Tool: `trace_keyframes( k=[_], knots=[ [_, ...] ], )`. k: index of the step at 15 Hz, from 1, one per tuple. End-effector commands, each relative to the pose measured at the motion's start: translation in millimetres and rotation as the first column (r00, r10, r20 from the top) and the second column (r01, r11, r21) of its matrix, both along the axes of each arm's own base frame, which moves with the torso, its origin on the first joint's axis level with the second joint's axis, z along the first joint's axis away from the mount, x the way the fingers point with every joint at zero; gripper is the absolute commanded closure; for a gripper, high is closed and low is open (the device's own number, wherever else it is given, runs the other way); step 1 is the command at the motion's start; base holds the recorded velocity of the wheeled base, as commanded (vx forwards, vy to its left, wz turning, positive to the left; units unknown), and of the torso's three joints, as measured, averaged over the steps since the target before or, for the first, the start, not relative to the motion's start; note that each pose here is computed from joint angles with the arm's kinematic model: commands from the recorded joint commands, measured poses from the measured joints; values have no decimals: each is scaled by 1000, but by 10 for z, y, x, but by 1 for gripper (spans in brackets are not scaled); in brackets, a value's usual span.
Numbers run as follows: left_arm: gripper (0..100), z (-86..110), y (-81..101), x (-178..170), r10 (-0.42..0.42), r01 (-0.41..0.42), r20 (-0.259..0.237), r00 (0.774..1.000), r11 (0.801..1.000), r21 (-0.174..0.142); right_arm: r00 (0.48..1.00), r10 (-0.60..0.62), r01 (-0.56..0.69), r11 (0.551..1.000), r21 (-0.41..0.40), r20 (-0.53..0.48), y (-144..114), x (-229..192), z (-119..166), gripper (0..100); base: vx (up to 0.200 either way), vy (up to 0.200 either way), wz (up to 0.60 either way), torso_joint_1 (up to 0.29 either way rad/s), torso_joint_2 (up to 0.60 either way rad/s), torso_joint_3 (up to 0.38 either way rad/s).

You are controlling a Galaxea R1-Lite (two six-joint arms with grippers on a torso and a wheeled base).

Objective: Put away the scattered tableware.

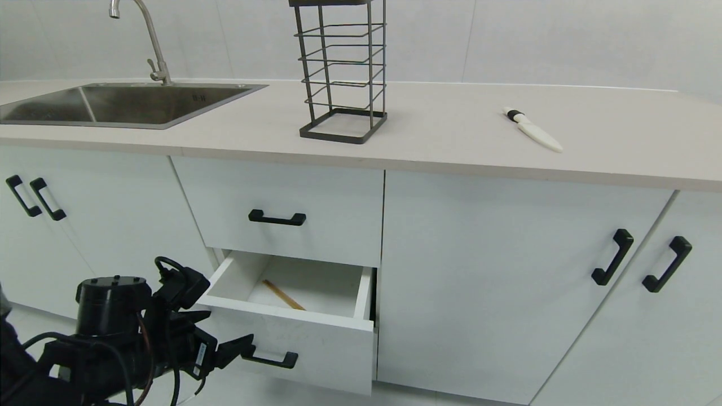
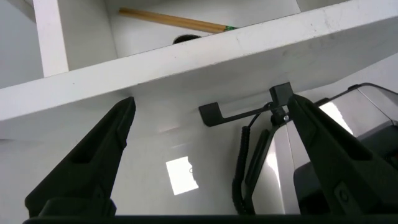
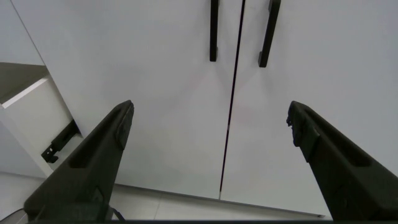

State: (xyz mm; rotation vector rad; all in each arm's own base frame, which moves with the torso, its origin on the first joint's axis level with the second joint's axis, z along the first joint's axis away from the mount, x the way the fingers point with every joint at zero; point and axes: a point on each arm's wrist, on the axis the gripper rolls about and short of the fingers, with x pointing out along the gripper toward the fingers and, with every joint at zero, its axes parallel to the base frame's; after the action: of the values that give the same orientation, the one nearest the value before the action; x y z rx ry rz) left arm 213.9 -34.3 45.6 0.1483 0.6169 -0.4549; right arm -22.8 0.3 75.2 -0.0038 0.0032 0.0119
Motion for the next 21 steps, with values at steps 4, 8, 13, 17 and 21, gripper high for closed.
trace_keyframes(
  k=[4, 8, 13, 17, 21],
  knots=[
    [0, -36, -27, 233, -1, 1, 20, 1000, 1000, -4, 1000, 0, 0, 1000, -1, -1, 0, 1, 0, 0, 0, 0, 0, 0, 0, 0],
    [0, -89, -50, 415, -12, 13, 29, 1000, 1000, -13, 1000, 0, 0, 1000, -1, -1, 0, 1, 0, 0, 0, 0, 0, 0, 0, 0],
    [0, -108, -74, 669, -25, 28, 92, 995, 999, -34, 1000, 0, 0, 1000, -1, -1, 0, 1, 0, 0, 0, 0, 0, 0, 0, 0],
    [0, -85, -81, 806, -20, 25, 126, 992, 999, -39, 1000, 2, -2, 1000, -1, -1, 0, 1, 0, 0, 0, 0, 0, 0, 0, 0],
    [0, -99, -93, 943, -18, 25, 148, 989, 999, -41, 1000, 0, 0, 1000, -1, -1, 0, 1, 0, 0, 0, 0, 0, 0, 0, 0]
  ],
)
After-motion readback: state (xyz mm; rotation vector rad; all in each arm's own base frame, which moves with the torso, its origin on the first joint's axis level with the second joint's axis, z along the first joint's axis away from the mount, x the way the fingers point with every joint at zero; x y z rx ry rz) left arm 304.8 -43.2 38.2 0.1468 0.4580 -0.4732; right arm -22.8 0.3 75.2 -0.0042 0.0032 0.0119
